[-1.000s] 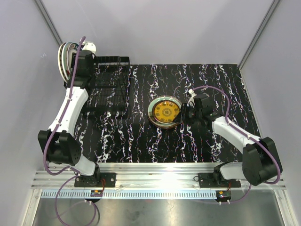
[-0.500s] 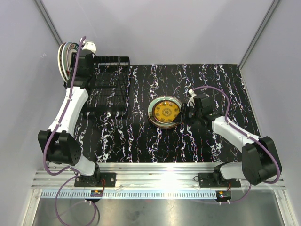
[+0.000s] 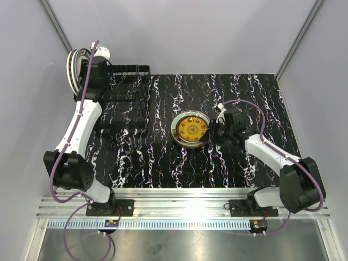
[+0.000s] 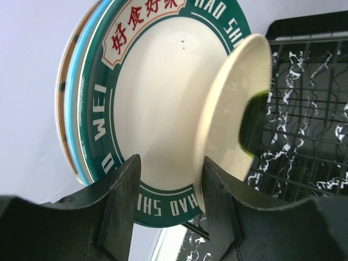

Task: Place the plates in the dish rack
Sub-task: Insert the plate into the dish rack

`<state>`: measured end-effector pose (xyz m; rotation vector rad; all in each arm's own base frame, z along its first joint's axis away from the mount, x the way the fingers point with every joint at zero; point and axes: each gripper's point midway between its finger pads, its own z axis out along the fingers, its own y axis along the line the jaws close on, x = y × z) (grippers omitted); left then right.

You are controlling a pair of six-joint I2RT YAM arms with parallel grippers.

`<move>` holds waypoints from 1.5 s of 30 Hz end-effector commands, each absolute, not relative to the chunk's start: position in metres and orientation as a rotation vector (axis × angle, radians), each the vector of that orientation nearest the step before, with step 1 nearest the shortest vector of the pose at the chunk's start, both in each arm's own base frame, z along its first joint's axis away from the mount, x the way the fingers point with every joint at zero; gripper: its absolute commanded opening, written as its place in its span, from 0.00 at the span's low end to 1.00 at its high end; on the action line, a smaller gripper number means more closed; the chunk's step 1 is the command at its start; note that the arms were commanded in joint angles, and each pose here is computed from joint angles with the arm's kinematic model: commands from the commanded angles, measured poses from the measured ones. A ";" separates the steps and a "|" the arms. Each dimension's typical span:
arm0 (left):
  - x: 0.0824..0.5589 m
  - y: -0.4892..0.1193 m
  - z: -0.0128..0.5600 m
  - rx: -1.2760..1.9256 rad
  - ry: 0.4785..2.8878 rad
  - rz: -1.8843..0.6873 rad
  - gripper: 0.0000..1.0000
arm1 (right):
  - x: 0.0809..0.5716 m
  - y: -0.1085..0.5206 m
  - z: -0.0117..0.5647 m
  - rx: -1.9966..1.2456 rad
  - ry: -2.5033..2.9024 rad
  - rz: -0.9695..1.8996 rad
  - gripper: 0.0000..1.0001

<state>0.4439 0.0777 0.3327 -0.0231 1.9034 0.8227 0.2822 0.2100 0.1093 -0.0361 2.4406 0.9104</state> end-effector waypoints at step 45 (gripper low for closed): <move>0.362 0.026 0.471 -0.125 1.551 0.261 0.79 | 0.297 0.206 0.135 -0.022 2.368 0.889 0.37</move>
